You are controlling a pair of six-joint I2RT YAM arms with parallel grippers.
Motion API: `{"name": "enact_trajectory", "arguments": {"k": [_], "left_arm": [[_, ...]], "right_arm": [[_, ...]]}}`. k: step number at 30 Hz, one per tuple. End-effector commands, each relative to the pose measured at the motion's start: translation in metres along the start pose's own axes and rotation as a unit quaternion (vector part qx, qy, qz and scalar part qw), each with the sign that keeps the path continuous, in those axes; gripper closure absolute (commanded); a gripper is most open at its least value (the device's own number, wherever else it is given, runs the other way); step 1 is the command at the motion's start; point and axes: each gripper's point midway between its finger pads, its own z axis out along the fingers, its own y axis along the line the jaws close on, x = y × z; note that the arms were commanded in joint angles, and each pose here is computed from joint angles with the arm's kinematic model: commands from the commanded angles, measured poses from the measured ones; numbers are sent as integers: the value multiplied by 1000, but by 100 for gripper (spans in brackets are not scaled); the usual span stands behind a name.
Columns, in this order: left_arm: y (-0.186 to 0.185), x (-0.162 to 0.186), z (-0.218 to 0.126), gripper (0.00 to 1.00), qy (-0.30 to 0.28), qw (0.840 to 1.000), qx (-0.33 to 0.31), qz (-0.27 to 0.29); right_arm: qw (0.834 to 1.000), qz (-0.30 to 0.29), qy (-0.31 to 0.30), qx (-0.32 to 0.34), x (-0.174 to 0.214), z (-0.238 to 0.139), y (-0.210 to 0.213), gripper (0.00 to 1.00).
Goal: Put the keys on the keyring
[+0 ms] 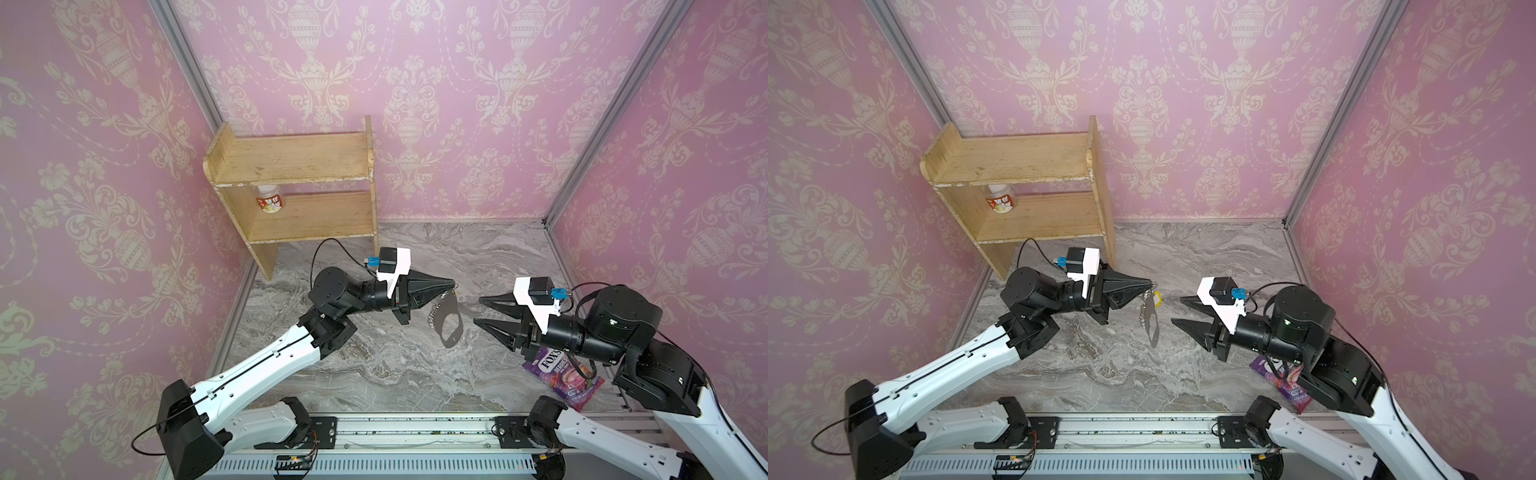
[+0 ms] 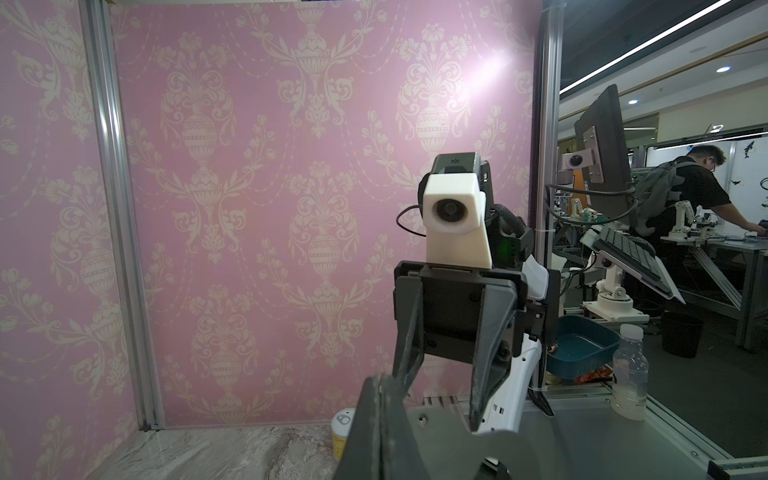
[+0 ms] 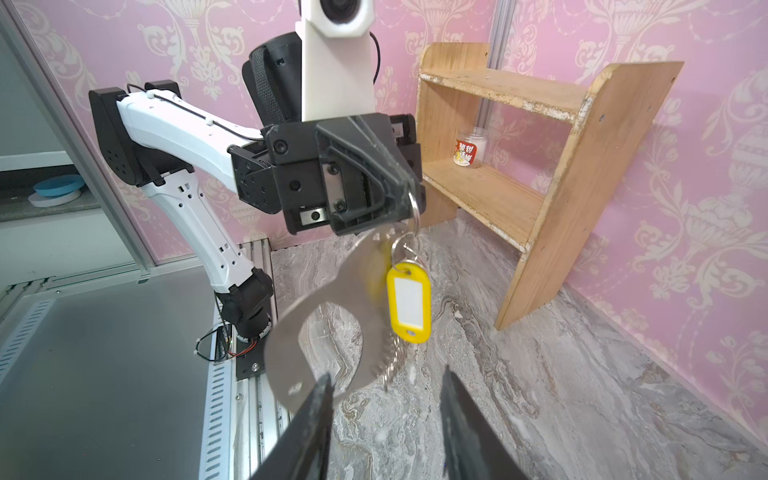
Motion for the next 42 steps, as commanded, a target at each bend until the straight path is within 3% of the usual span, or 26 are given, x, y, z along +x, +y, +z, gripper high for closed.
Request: {"name": "enact_trajectory", "arguments": {"k": [1, 12, 21, 27, 32, 33, 35, 36, 42], "left_arm": [[-3, 1, 0, 100, 3, 1000, 12, 10], [-9, 8, 1, 100, 13, 999, 30, -1], [-14, 9, 1, 100, 15, 999, 38, -2], [-15, 10, 0, 100, 18, 999, 36, -2], [-15, 7, -3, 100, 13, 999, 28, 6], [-15, 7, -3, 100, 12, 1000, 27, 7], [-17, 5, -4, 100, 11, 1000, 28, 10], [-17, 4, -4, 100, 10, 1000, 27, 10], [-20, -4, -6, 100, 0, 1000, 25, 18]], "right_arm": [[1000, -2, -25, 11, -16, 9, -8, 61], [998, -7, -65, -1, -39, 21, -13, 68], [997, 3, -71, -24, -44, 30, -10, 83], [997, 8, -66, -38, -42, 32, -7, 100], [998, 9, -51, -42, -38, 32, -5, 100], [998, 8, -43, -41, -35, 32, -5, 97], [999, 3, -34, -33, -30, 28, -6, 76], [999, 2, -30, -28, -28, 27, -7, 71], [999, 15, -14, -34, -13, 22, -3, 61]]}}
